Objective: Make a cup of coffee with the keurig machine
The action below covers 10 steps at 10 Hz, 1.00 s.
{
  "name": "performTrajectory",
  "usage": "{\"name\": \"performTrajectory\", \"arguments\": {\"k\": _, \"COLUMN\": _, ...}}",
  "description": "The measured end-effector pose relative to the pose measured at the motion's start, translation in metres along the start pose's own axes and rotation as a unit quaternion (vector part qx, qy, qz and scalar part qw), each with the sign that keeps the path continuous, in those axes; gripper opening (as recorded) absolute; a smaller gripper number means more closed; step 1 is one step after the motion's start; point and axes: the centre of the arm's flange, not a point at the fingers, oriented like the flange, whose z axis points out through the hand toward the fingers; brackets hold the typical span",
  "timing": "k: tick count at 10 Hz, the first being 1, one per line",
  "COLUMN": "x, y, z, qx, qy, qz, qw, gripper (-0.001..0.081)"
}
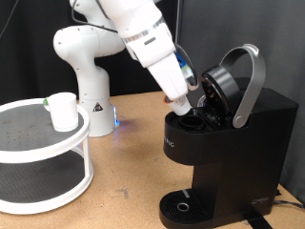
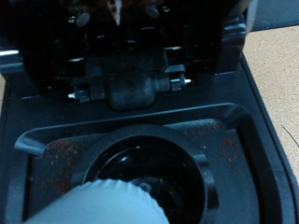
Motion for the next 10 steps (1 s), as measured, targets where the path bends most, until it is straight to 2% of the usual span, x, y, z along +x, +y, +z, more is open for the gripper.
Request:
{"name": "performTrajectory", "arguments": {"k": 4, "x": 0.007, "y": -0.008, "z": 0.017, "qx": -0.001, "qy": 0.015, "qz": -0.013, "qw": 0.9998, "gripper": 0.0428}}
{"name": "performTrajectory", "arguments": {"k": 8, "x": 0.01, "y": -0.016, "z": 0.024, "qx": 0.001, "qy": 0.009, "qz": -0.017, "qw": 0.9998, "gripper": 0.0428}}
{"name": "performTrajectory", "arguments": {"k": 10, "x": 0.011, "y": -0.017, "z": 0.025, "qx": -0.009, "qy": 0.007, "qz": -0.013, "qw": 0.9998, "gripper": 0.0428}}
